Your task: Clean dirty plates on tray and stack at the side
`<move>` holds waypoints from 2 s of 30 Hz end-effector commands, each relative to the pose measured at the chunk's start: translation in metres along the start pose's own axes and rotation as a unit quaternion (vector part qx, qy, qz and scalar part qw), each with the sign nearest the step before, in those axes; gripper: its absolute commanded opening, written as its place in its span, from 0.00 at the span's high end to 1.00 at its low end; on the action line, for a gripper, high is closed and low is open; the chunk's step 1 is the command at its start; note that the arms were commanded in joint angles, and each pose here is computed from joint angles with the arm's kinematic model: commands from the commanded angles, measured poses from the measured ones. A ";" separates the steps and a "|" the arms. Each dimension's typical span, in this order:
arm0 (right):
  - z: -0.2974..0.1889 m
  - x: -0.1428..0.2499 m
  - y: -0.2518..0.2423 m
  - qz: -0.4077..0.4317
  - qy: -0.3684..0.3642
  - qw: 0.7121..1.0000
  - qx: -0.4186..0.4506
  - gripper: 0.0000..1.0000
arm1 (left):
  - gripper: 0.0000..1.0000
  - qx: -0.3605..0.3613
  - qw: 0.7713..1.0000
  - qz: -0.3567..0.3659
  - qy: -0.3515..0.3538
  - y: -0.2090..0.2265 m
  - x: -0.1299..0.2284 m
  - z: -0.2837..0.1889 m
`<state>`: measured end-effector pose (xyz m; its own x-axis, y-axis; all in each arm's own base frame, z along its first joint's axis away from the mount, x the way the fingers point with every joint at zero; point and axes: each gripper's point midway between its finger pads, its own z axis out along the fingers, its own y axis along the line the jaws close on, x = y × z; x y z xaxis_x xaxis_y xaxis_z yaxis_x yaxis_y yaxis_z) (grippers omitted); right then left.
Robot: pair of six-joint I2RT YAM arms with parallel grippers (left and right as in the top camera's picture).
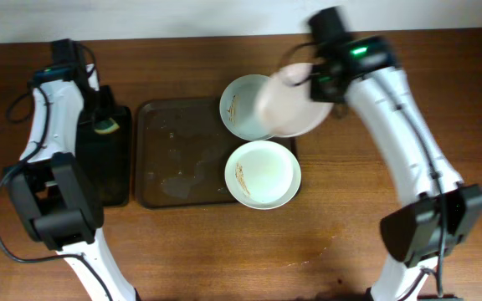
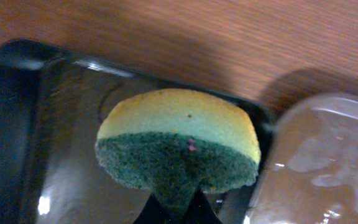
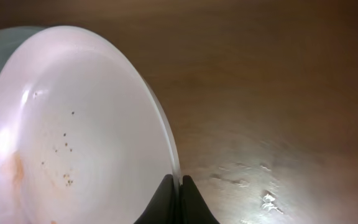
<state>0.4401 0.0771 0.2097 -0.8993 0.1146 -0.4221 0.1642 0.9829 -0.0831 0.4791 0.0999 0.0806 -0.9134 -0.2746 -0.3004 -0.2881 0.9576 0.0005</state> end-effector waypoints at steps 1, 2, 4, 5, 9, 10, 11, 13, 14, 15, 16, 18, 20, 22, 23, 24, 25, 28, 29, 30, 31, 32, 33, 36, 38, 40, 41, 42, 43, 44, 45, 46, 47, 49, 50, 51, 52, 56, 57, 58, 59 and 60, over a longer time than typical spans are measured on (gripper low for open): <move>0.015 0.001 -0.080 0.102 0.052 0.993 -0.006 0.96 | 0.99 0.022 0.998 0.062 -0.011 -0.046 0.001 -0.003; 0.025 0.006 -0.116 0.138 0.067 0.988 0.014 0.96 | 0.99 0.026 0.997 0.073 -0.011 -0.057 0.003 -0.004; 0.055 0.034 -0.171 0.196 0.109 0.973 0.045 0.96 | 0.99 0.033 0.996 0.088 -0.010 -0.073 0.007 -0.005; 0.077 0.052 -0.187 0.221 0.128 0.966 0.045 0.96 | 0.99 0.050 0.994 0.096 -0.008 -0.086 0.009 -0.006; 0.147 0.102 -0.198 0.255 0.140 0.956 0.033 0.96 | 0.99 0.059 0.992 0.111 -0.019 -0.104 0.009 -0.007; 0.156 0.113 -0.196 0.256 0.146 0.955 0.033 0.82 | 0.99 0.059 0.992 0.111 -0.019 -0.104 0.009 -0.007; 0.155 0.116 -0.191 0.256 0.153 0.954 0.022 0.51 | 0.99 0.059 0.992 0.111 -0.019 -0.104 0.009 -0.007; 0.131 0.103 -0.160 0.254 0.165 0.950 -0.072 0.55 | 0.99 0.059 0.992 0.112 -0.021 -0.105 0.008 -0.008; 0.101 0.084 -0.135 0.234 0.142 0.953 -0.132 0.58 | 0.99 0.062 0.992 0.112 -0.021 -0.106 0.008 -0.008; 0.077 0.072 -0.115 0.213 0.116 0.957 -0.159 0.57 | 0.99 0.078 0.990 0.112 -0.019 -0.111 0.009 -0.008; 0.055 0.069 -0.083 0.177 0.105 0.961 -0.185 0.56 | 0.99 0.090 0.989 0.112 -0.016 -0.115 0.010 -0.009; 0.052 0.087 -0.035 0.134 0.140 0.961 -0.199 0.55 | 0.99 0.094 0.989 0.112 -0.016 -0.116 0.011 -0.009; 0.067 0.120 0.010 0.093 0.178 0.963 -0.181 0.55 | 0.99 0.094 0.989 0.112 -0.015 -0.116 0.011 -0.009; 0.088 0.154 0.039 0.052 0.201 0.966 -0.157 0.56 | 0.99 0.094 0.989 0.112 -0.013 -0.116 0.012 -0.009; 0.092 0.162 0.046 0.038 0.204 0.966 -0.154 0.56 | 0.99 0.094 0.989 0.112 -0.013 -0.116 0.012 -0.009; 0.102 0.173 0.050 0.021 0.205 0.969 -0.136 0.56 | 0.99 0.094 0.989 0.112 -0.013 -0.116 0.012 -0.009; 0.112 0.185 0.056 0.010 0.211 0.969 -0.132 0.57 | 0.99 0.094 0.989 0.112 -0.013 -0.116 0.012 -0.009; 0.116 0.189 0.058 0.006 0.216 0.968 -0.130 0.73 | 0.99 0.094 0.989 0.112 -0.013 -0.116 0.012 -0.009; 0.116 0.189 0.058 0.006 0.217 0.968 -0.130 0.80 | 0.99 0.094 0.989 0.112 -0.013 -0.116 0.012 -0.009; 0.116 0.191 0.057 0.006 0.219 0.967 -0.129 0.85 | 0.99 0.094 0.989 0.112 -0.013 -0.116 0.012 -0.009; 0.114 0.193 0.058 0.006 0.226 0.965 -0.132 0.94 | 0.99 0.093 0.989 0.112 -0.013 -0.116 0.012 -0.009; 0.111 0.197 0.063 0.006 0.237 0.961 -0.145 0.96 | 0.99 0.093 0.989 0.112 -0.013 -0.116 0.012 -0.009; 0.107 0.202 0.070 0.002 0.246 0.956 -0.158 0.96 | 0.99 0.093 0.989 0.112 -0.013 -0.116 0.012 -0.009; 0.094 0.217 0.094 -0.001 0.266 0.947 -0.180 0.96 | 0.99 0.093 0.989 0.112 -0.013 -0.116 0.012 -0.009; 0.086 0.214 0.109 0.007 0.261 0.947 -0.186 0.96 | 0.99 0.093 0.989 0.112 -0.012 -0.116 0.012 -0.009; 0.079 0.187 0.153 0.029 0.206 0.946 -0.248 0.96 | 0.99 0.093 0.989 0.112 -0.013 -0.116 0.012 -0.009; 0.077 0.182 0.171 0.029 0.185 0.945 -0.267 0.96 | 0.99 0.093 0.989 0.112 -0.013 -0.116 0.012 -0.009; 0.085 0.178 0.207 0.056 0.124 0.959 -0.250 0.96 | 0.99 0.094 0.989 0.112 -0.013 -0.116 0.012 -0.009; 0.096 0.183 0.219 0.071 0.098 0.966 -0.228 0.96 | 0.99 0.093 0.989 0.112 -0.013 -0.116 0.012 -0.009; 0.100 0.184 0.230 0.071 0.095 0.964 -0.240 0.96 | 0.99 0.093 0.989 0.112 -0.014 -0.116 0.012 -0.009; 0.103 0.185 0.232 0.071 0.095 0.963 -0.243 0.96 | 0.99 0.093 0.989 0.112 -0.014 -0.116 0.012 -0.009; 0.105 0.185 0.233 0.071 0.095 0.963 -0.244 0.87 | 0.99 0.093 0.989 0.112 -0.014 -0.116 0.012 -0.009; 0.105 0.183 0.234 0.072 0.093 0.962 -0.246 0.78 | 0.99 0.093 0.989 0.112 -0.014 -0.116 0.012 -0.009; 0.104 0.177 0.238 0.074 0.081 0.961 -0.256 0.63 | 0.99 0.093 0.989 0.112 -0.014 -0.116 0.012 -0.009; 0.103 0.174 0.240 0.073 0.075 0.960 -0.261 0.61 | 0.99 0.093 0.989 0.112 -0.014 -0.116 0.012 -0.009; 0.102 0.171 0.243 0.068 0.068 0.959 -0.267 0.61 | 0.99 0.093 0.989 0.112 -0.014 -0.116 0.012 -0.009; 0.105 0.168 0.244 0.064 0.057 0.960 -0.268 0.62 | 0.99 0.094 0.989 0.112 -0.014 -0.116 0.012 -0.009; 0.127 0.167 0.257 0.057 0.058 0.961 -0.263 0.69 | 0.99 0.103 0.988 0.112 -0.013 -0.119 0.012 -0.010; 0.130 0.165 0.262 0.049 0.058 0.962 -0.264 0.70 | 0.99 0.105 0.988 0.112 -0.013 -0.120 0.012 -0.010; 0.131 0.166 0.262 0.048 0.062 0.963 -0.259 0.74 | 0.99 0.105 0.988 0.112 -0.013 -0.120 0.012 -0.010; 0.132 0.166 0.259 0.049 0.066 0.964 -0.252 0.90 | 0.99 0.105 0.988 0.112 -0.008 -0.119 0.015 -0.010; 0.134 0.166 0.256 0.051 0.071 0.965 -0.249 0.96 | 0.99 0.113 0.987 0.112 -0.003 -0.122 0.017 -0.010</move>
<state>0.3836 0.3348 0.0080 -0.9390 0.2005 -0.2793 0.0607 0.8963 0.4393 0.4987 -0.0168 0.0839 -0.9411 -0.0705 -0.3307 -0.0335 0.9926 -0.1163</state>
